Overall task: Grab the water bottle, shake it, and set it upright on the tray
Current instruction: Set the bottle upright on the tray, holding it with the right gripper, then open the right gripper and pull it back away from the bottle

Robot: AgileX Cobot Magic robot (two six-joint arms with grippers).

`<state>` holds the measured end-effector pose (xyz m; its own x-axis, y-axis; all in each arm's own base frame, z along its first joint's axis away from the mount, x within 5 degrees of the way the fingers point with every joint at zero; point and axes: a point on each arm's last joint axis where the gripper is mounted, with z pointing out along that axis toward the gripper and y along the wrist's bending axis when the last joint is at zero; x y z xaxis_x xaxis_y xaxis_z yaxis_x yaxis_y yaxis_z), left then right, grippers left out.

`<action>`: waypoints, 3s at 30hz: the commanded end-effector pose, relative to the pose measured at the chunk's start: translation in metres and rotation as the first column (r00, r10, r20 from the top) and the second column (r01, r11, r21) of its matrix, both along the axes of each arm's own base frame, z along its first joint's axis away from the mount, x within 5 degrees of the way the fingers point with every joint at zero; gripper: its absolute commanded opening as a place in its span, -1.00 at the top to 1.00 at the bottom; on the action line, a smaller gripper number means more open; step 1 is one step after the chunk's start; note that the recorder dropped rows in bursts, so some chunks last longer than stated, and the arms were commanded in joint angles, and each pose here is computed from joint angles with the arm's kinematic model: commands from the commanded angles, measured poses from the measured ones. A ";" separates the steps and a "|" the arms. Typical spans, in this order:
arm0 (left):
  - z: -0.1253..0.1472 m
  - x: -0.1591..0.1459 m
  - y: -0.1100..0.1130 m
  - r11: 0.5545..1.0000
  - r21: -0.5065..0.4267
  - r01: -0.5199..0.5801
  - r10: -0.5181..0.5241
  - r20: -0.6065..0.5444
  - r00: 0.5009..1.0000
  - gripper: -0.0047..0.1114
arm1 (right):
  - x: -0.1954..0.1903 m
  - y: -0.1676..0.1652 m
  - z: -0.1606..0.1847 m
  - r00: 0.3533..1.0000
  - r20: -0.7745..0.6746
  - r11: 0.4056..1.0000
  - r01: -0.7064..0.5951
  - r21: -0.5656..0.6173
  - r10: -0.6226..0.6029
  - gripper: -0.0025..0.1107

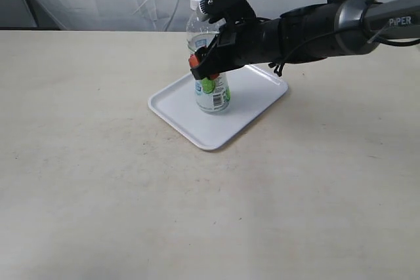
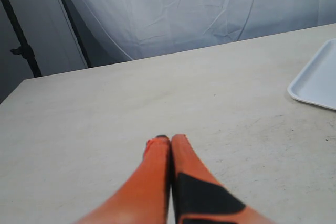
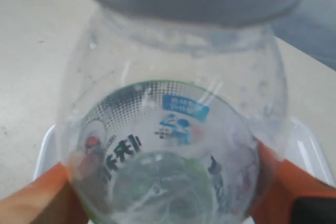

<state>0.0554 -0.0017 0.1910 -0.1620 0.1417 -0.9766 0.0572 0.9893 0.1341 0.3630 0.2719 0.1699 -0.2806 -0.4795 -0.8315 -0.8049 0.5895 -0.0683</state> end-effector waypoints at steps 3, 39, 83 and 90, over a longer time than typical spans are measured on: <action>0.000 0.000 0.000 1.000 -0.002 0.001 -0.001 0.010 1.000 0.91 | 0.004 0.001 -0.006 1.000 0.001 1.000 0.007 -0.011 -0.007 0.97; 0.000 0.000 0.000 1.000 -0.002 0.001 -0.001 0.010 1.000 0.91 | -0.025 -0.012 0.006 0.995 -0.076 0.998 0.058 0.007 -0.057 -0.04; 0.000 0.000 0.000 1.000 -0.003 0.001 -0.001 0.010 1.000 0.91 | -0.061 -0.038 0.022 0.930 -0.354 0.954 -0.015 -0.301 -0.097 0.21; 0.000 0.000 0.000 1.000 -0.001 0.001 -0.001 0.010 1.000 0.91 | -0.093 -0.062 0.080 0.931 -0.338 0.959 0.036 -0.281 -0.134 0.24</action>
